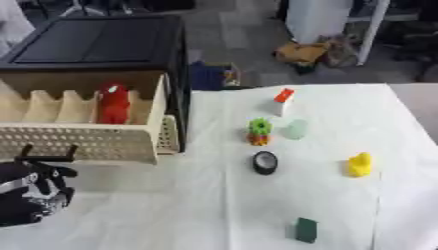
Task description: Pick up objects from table and place into drawer.
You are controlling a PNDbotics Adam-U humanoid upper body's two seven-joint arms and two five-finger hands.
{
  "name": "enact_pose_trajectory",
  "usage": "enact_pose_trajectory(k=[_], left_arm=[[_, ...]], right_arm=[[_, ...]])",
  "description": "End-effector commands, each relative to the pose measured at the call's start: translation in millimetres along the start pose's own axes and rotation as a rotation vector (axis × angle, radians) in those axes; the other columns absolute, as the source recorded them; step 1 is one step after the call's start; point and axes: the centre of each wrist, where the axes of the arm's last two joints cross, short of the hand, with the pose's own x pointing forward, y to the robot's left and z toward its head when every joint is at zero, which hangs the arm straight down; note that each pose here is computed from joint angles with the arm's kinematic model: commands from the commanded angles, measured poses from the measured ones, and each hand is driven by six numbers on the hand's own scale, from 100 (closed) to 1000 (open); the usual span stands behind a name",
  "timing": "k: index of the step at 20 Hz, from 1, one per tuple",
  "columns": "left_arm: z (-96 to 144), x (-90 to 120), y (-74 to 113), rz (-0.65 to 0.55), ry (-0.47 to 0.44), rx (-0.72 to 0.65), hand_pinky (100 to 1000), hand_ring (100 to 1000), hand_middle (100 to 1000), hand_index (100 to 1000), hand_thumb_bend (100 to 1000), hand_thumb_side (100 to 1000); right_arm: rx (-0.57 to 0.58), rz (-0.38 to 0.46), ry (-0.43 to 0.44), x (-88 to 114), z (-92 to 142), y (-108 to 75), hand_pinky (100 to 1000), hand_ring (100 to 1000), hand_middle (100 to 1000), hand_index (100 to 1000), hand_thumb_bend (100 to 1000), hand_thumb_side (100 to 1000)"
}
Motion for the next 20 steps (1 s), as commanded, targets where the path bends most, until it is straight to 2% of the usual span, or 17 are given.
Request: enact_pose_trajectory(k=[1,5,10,20], left_arm=[[4.2,1.9,11.5,-0.006,-0.016,0.039,465,748,739,976,100,1000],[5.2,9.3,16.9,0.019,-0.064,0.057,420,702,694,962,100,1000],[8.5,18.2,25.2,0.047,-0.114,0.078,415,696,685,961,100,1000],[-4.6,8.9,33.4,0.102,-0.070,0.101,414,693,686,953,100,1000]], right_arm=[[-0.008,0.010,-0.037,6.4,-7.9,-3.0,561,608,657,867,100,1000],[-0.011,0.014,-0.034,6.2,-7.6,-3.3,560,608,657,866,100,1000],[-0.012,0.016,-0.030,6.0,-7.4,-3.5,560,608,656,866,100,1000],[-0.004,0.017,-0.030,6.0,-7.2,-3.3,560,606,656,866,100,1000]])
